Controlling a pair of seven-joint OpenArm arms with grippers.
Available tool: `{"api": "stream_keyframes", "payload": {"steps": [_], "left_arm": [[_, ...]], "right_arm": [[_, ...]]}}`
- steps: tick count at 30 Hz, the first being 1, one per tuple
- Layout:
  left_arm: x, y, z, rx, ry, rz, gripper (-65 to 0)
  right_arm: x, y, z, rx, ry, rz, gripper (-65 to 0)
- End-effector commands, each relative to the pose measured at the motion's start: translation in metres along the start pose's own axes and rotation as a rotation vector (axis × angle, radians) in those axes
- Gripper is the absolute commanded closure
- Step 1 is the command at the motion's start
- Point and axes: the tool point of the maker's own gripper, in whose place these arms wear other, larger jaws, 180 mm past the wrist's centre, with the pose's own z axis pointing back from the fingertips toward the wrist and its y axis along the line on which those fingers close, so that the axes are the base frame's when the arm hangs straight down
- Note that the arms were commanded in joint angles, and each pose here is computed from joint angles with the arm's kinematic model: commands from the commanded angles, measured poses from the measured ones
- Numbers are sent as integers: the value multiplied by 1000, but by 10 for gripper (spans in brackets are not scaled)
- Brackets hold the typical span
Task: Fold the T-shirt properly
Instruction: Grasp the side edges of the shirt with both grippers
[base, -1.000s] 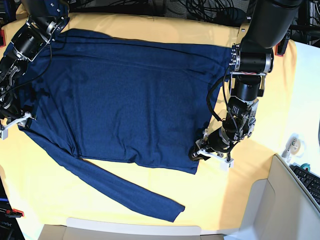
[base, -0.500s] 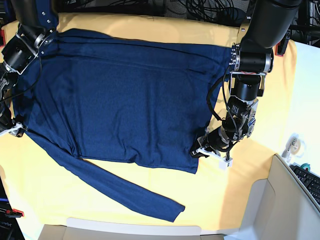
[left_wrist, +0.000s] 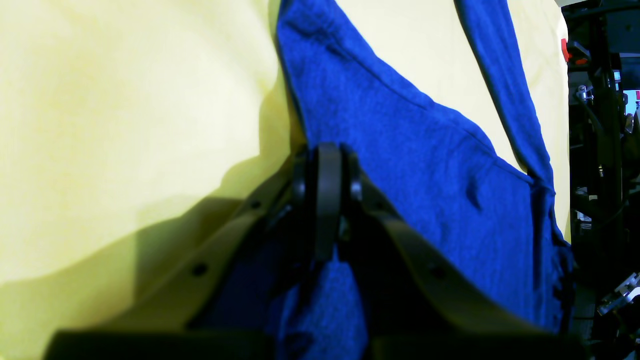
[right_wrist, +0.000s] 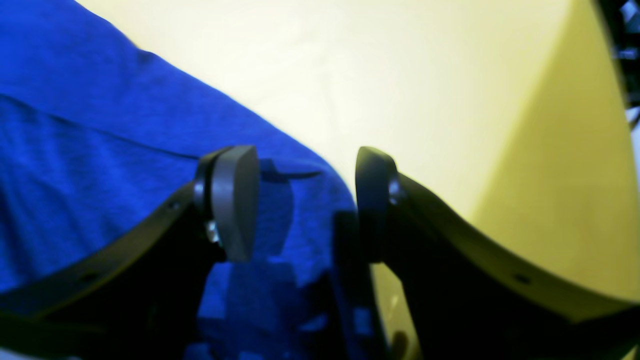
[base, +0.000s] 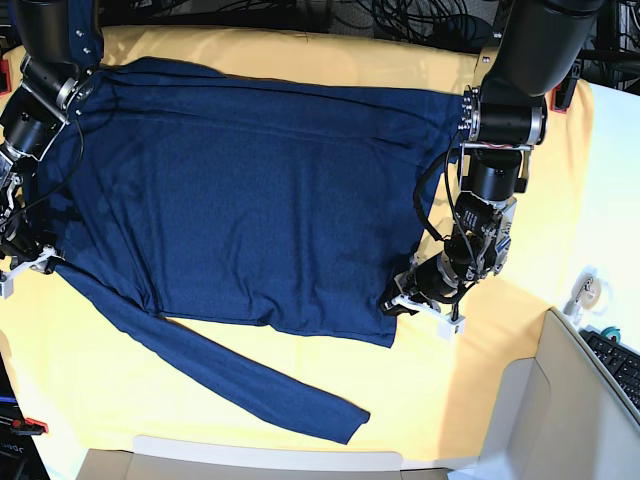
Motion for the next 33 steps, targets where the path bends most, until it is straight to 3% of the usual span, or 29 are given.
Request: {"api": "stream_keyframes", "payload": {"steps": [1,9,22,33], "left_arm": [[-2,-4,-1,-2,31,-7,0],[-7,-2,-1,1,39,-3,0],[-13,2,-1,8,47,3,0],[-13,1,-1,7,47,3,0]], "right_arm": [[31,-11,9,-25,-78,17,-307],[28,-14,7,-53,-51,53,-307],[-3,4,-12,3,-6,9,-306],[0,-11,-6,-25,-12,14,-304]]}}
